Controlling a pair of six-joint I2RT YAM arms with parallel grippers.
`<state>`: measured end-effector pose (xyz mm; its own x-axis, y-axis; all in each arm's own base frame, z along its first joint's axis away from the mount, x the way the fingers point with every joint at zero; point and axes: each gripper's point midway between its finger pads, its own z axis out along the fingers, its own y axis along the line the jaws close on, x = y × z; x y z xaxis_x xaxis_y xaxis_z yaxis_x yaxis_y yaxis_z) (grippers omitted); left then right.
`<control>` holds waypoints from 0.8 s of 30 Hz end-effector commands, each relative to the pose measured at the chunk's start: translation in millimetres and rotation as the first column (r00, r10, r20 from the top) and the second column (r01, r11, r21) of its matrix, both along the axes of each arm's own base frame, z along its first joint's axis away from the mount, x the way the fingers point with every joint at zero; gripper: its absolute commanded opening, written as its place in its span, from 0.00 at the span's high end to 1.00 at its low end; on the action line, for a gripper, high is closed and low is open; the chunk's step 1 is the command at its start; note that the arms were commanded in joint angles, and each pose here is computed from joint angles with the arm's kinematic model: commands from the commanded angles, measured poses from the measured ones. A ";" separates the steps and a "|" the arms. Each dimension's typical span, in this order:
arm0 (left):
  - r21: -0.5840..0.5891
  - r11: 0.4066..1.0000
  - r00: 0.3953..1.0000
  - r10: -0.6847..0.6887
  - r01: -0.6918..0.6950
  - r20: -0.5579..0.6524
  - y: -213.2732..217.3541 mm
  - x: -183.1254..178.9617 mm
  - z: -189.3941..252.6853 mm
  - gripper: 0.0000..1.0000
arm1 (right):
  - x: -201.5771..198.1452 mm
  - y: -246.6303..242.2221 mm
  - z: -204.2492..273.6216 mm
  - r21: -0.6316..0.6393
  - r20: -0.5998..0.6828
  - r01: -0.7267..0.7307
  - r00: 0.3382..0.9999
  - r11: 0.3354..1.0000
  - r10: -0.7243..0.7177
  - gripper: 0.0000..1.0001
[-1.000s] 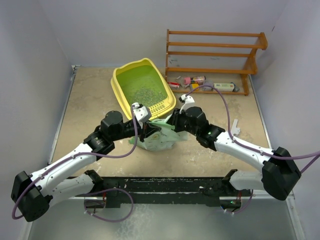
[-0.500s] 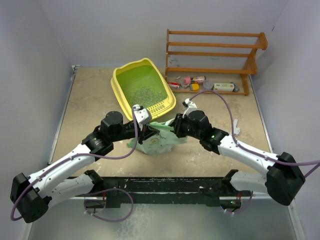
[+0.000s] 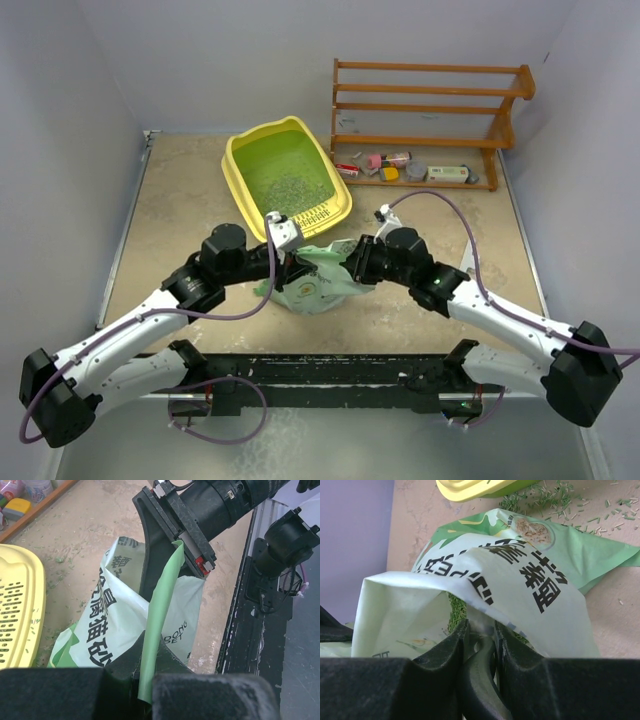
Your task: Fill the litter box with clean litter
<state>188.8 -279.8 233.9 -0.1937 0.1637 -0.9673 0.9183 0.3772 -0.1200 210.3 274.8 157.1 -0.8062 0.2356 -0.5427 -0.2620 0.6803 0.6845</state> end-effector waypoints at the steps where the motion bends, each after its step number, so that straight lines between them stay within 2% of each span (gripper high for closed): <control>1: -0.053 0.998 0.994 0.022 -0.016 0.104 3.8 4.6 34.5 1.00 | -29.5 20.1 10.3 0.145 -0.079 -0.091 0.992 0.985 0.103 1.00; 14: -0.073 0.997 0.994 0.007 0.002 0.113 12.2 -9.0 38.1 1.00 | -12.9 28.3 0.6 0.290 -0.042 -0.008 0.999 0.957 0.021 1.00; 24: -0.056 0.998 0.994 0.007 -0.001 0.113 13.8 -8.9 35.2 0.98 | -13.7 19.5 19.6 0.310 -0.013 0.016 1.000 0.951 -0.012 1.00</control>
<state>173.7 -266.3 238.1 -0.1864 0.1700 -0.9677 0.9219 0.3708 -0.1124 206.9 287.8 145.8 -0.8060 0.3893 -0.4460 -0.2065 0.5211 0.8281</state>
